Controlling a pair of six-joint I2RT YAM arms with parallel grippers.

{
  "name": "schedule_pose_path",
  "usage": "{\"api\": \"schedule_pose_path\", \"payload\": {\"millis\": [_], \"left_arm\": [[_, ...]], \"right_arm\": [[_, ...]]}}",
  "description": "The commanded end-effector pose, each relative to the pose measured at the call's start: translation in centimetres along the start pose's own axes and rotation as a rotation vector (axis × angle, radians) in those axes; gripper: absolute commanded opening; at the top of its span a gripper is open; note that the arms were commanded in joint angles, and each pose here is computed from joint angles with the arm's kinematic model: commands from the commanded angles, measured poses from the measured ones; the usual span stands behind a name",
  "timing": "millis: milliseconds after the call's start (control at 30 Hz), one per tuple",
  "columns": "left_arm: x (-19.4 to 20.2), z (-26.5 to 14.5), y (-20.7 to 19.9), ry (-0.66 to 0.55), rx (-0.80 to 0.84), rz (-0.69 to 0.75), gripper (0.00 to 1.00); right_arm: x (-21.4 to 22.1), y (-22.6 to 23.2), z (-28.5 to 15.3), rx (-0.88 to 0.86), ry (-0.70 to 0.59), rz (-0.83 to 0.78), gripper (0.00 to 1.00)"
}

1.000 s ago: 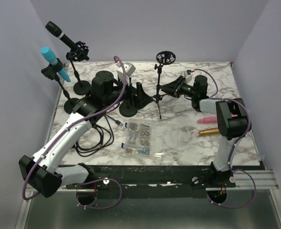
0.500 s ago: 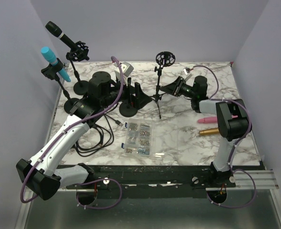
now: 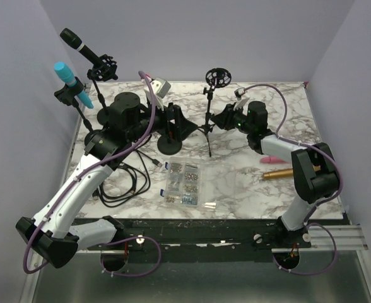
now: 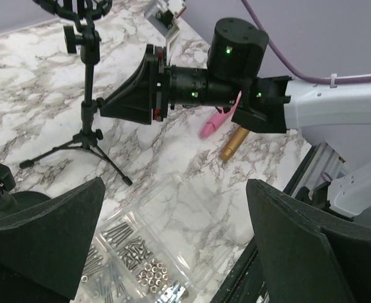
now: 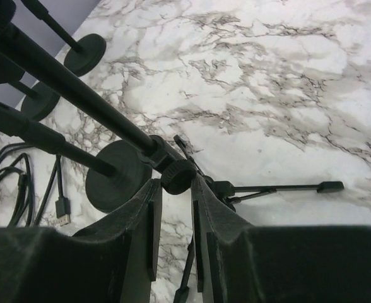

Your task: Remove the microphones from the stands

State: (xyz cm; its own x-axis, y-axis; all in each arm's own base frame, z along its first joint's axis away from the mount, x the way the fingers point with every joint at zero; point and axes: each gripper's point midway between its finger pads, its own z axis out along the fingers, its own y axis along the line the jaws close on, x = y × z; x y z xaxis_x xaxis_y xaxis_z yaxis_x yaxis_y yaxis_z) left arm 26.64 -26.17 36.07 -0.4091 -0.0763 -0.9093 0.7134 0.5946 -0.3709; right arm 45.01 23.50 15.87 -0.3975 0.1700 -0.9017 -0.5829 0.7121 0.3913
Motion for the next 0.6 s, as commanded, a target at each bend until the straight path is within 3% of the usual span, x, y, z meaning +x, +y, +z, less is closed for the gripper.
{"api": "schedule_pose_path", "payload": {"millis": [0, 100, 233, 433, 567], "left_arm": [[-3.0, -2.5, -1.9, -0.064, 0.005, 0.01, 0.99], [-2.9, -2.9, -0.5, -0.071, -0.069, 0.065, 0.98], [-2.6, -3.1, 1.2, -0.07, -0.144, 0.125, 0.99], [-0.9, -3.5, 2.6, -0.084, -0.184, 0.166, 0.98], [-0.2, -3.5, 2.5, -0.093, -0.164, 0.165, 0.99]], "right_arm": [[2.0, -2.1, -2.3, 0.156, 0.074, -0.003, 0.42], [2.4, -1.7, -3.1, 0.206, 0.091, 0.181, 0.69], [2.4, 0.8, -3.4, 0.153, 0.158, 0.426, 0.84], [1.5, 3.5, -3.0, -0.112, 0.239, 0.697, 0.87], [1.1, 4.5, -2.2, -0.336, 0.297, 0.799, 0.77]]}}
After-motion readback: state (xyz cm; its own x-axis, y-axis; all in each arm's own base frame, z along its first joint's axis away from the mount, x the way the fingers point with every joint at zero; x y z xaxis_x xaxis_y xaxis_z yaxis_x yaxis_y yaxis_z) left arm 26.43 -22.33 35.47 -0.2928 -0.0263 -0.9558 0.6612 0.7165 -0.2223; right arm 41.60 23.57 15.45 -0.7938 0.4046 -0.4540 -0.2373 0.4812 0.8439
